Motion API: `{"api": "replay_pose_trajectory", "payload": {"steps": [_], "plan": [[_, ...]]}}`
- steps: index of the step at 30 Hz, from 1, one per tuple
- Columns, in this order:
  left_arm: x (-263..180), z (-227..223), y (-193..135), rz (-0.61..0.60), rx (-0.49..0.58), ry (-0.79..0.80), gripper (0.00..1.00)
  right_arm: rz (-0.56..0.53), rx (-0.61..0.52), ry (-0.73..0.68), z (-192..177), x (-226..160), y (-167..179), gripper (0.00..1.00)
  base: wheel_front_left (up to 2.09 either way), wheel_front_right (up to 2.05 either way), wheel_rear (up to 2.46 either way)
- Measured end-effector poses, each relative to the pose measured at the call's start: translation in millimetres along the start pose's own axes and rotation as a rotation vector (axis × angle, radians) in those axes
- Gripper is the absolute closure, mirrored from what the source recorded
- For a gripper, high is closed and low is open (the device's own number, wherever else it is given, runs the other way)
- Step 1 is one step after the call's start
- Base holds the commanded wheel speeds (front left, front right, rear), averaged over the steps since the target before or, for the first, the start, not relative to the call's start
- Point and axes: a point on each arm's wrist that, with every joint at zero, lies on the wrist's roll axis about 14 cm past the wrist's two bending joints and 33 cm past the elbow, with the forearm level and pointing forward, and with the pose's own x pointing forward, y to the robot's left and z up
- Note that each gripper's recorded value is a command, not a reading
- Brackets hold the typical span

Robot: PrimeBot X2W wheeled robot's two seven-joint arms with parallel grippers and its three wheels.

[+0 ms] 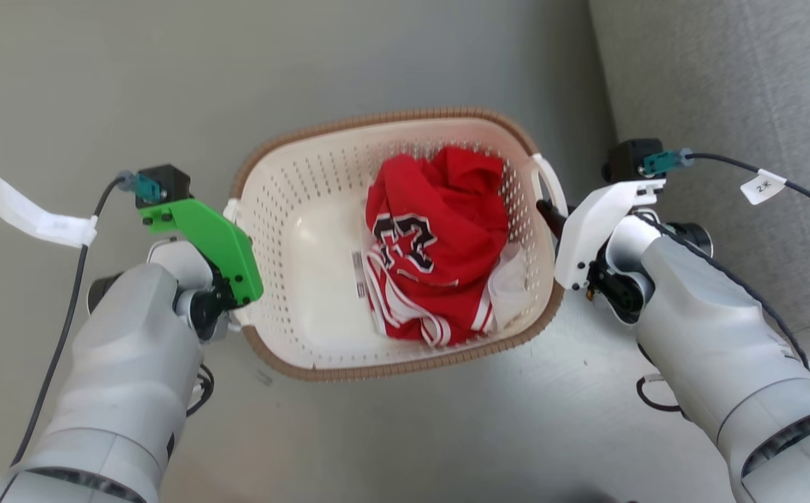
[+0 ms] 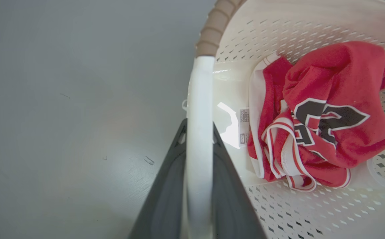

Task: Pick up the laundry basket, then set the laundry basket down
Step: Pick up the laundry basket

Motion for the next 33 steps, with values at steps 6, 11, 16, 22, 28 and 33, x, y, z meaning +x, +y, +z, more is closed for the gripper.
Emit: {"api": "replay_pose_trajectory", "payload": {"steps": [6, 11, 16, 22, 28, 33], "plan": [[-19.4, 1.8, -9.6, -0.008, 0.006, -0.005, 1.0, 0.004, 0.01, -0.001, 4.9, -20.1, 6.8, 1.0, 0.0, 0.0, 0.0], [-35.9, 1.7, -16.9, -0.01, 0.015, -0.012, 1.0, 0.007, 0.015, -0.008, 8.6, -37.1, 12.0, 1.0, 0.0, 0.0, 0.0], [-51.7, -3.3, -22.4, -0.012, 0.007, -0.011, 1.0, 0.012, 0.027, 0.001, 5.4, -53.3, 18.1, 1.0, 0.0, 0.0, 0.0], [-72.5, -5.5, -30.1, -0.016, 0.013, -0.025, 1.0, 0.021, 0.029, -0.003, 6.3, -74.0, 26.2, 1.0, 0.0, 0.0, 0.0], [-88.3, -9.2, -35.6, -0.016, 0.024, -0.03, 1.0, 0.026, 0.026, -0.007, 5.1, -90.0, 31.8, 1.0, 0.0, 0.0, 0.0], [-97.3, -14.4, -38.2, -0.015, 0.029, -0.03, 1.0, 0.028, 0.026, -0.005, 1.4, -99.6, 35.1, 1.0, 0.0, 0.0, 0.0]]}}
